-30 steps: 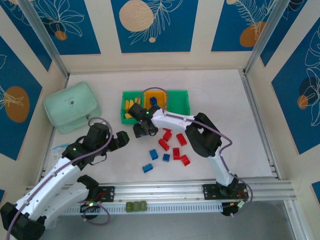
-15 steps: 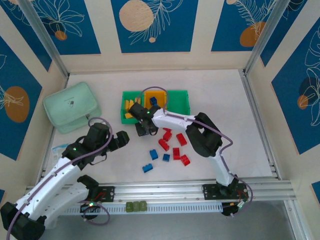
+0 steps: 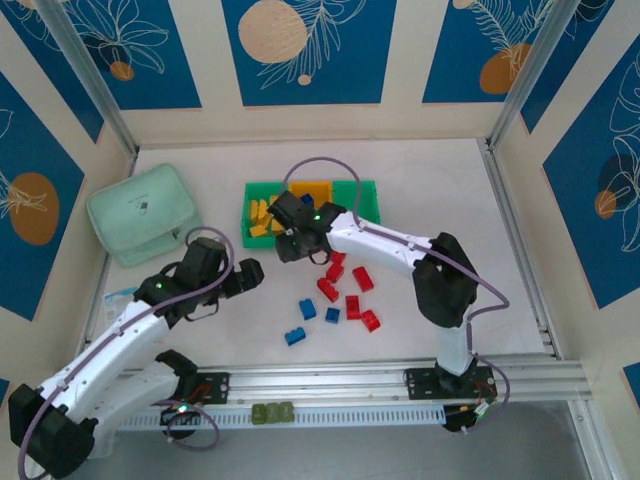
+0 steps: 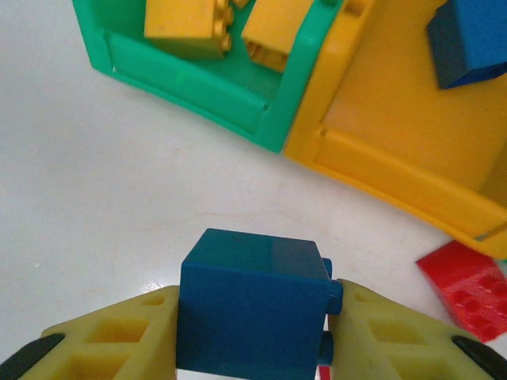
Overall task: Sort the legos into containers by color
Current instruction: Place the lego in the container, then pick up the lego from the bottom-center of the table, then place the lego in the container, then pick up the lego from the bottom-center of the table.
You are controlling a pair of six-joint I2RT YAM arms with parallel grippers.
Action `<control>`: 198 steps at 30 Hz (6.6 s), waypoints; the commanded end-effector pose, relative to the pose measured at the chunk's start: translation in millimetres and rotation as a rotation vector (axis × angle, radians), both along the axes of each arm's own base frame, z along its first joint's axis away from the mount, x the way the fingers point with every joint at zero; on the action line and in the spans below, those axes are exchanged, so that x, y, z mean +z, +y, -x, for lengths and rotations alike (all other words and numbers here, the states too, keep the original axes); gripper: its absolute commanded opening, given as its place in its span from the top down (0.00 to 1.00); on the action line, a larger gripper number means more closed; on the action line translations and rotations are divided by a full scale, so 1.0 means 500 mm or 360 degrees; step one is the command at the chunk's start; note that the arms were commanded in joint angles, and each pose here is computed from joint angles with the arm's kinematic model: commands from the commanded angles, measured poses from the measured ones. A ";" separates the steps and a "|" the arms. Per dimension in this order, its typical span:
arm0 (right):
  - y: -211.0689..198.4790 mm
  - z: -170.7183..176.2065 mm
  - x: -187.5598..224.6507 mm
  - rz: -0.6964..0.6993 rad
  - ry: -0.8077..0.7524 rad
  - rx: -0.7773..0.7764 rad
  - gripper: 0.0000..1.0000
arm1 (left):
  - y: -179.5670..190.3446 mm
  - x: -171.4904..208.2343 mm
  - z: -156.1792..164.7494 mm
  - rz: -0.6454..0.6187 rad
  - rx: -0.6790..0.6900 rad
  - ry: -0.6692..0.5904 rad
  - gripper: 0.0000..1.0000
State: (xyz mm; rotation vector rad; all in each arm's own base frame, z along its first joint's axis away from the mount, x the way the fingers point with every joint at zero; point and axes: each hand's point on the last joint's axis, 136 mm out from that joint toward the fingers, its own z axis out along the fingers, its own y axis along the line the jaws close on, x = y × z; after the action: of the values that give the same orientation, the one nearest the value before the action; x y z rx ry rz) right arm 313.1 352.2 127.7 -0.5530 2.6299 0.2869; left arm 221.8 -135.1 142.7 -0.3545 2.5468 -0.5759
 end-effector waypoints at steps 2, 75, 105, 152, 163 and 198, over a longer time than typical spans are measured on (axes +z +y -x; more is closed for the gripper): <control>-0.051 -0.057 0.022 0.0056 -0.0039 -0.0063 0.57 | -0.032 0.035 -0.034 0.0058 -0.0081 -0.0069 0.01; -0.036 0.255 -0.165 0.0287 0.0461 -0.0047 0.45 | -0.007 -0.023 0.058 0.0055 -0.0265 -0.0013 0.01; -0.063 -0.042 0.011 0.0061 0.0022 -0.0131 0.68 | -0.041 0.049 -0.020 0.0058 -0.0328 -0.0255 0.01; -0.171 0.147 -0.024 0.0100 0.0206 0.0008 0.35 | -0.045 0.031 0.018 0.0153 -0.0302 -0.0245 0.01; -0.152 0.232 -0.105 0.0200 0.0301 0.0123 0.33 | -0.058 -0.007 0.046 0.0160 -0.0293 -0.0205 0.01; -0.161 0.306 -0.224 0.0431 0.0476 -0.0056 0.50 | -0.043 -0.046 0.063 0.0123 -0.0260 -0.0135 0.01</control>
State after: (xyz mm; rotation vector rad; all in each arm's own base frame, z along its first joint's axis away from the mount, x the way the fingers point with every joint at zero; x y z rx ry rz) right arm 159.7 271.7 18.0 -0.6157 2.9832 0.0249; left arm 192.4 -158.3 124.5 -0.1456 2.4824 -0.7547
